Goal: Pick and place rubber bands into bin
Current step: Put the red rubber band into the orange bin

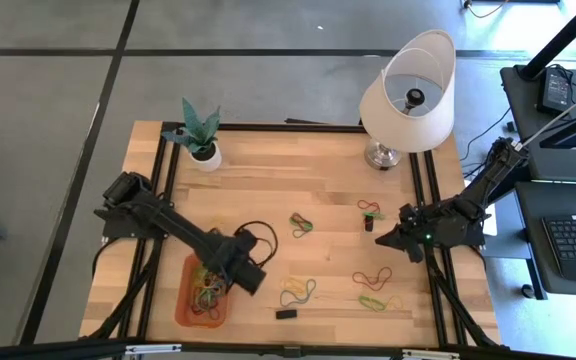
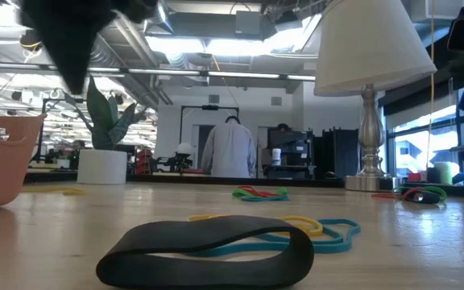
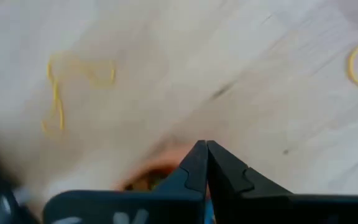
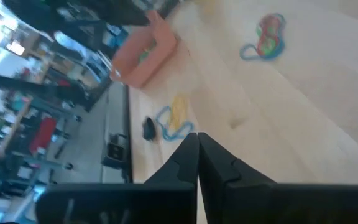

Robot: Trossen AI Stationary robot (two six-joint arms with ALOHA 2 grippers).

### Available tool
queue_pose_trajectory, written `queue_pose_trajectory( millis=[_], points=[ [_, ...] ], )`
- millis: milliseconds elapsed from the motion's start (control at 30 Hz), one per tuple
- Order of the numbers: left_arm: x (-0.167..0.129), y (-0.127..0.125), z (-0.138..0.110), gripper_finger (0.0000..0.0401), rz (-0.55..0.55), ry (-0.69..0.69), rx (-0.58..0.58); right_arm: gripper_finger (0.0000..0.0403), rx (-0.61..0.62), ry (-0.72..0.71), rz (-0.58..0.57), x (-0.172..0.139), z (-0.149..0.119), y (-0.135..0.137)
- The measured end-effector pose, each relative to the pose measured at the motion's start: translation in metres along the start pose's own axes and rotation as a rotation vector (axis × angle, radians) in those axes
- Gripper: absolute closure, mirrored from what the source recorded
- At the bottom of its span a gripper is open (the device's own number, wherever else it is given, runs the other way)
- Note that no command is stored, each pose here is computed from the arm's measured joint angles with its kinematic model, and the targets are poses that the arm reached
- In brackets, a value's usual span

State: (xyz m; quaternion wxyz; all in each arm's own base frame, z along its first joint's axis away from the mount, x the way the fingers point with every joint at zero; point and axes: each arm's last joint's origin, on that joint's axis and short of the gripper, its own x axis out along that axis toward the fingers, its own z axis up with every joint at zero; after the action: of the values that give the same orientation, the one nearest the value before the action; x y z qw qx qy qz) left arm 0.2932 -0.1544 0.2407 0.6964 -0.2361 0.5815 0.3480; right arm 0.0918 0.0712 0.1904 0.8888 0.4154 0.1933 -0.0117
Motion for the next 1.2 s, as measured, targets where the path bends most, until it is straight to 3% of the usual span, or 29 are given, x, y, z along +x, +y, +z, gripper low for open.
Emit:
queue_pose_trajectory(
  millis=[200,367,500,767,933,1067,1200],
  points=[
    [0.005,-0.001,0.025,0.04,-0.021,-0.096,0.294,0.0401,-0.074,-0.009,-0.007,0.006,0.007,0.025],
    [0.021,0.01,0.04,0.04,-0.022,-0.104,0.448,0.0402,-0.141,0.034,-0.184,0.024,0.011,0.057],
    [0.031,0.027,0.045,0.04,-0.108,-0.124,0.536,0.0402,-0.127,0.103,-0.336,0.047,0.013,0.083],
    [0.019,0.085,0.045,0.04,-0.341,-0.334,0.609,0.0402,-0.115,0.366,-0.557,0.1,0.007,0.121],
    [0.007,0.119,0.039,0.04,-0.531,-0.463,0.653,0.0389,-0.129,0.432,-0.621,0.12,0.004,0.137],
    [0.001,0.142,0.03,0.04,-0.654,-0.524,0.69,0.0373,-0.131,0.471,-0.66,0.129,-0.002,0.138],
    [-0.003,0.159,0.023,0.04,-0.724,-0.569,0.686,0.0355,-0.043,0.617,-0.742,0.139,-0.014,0.121]
  ],
)
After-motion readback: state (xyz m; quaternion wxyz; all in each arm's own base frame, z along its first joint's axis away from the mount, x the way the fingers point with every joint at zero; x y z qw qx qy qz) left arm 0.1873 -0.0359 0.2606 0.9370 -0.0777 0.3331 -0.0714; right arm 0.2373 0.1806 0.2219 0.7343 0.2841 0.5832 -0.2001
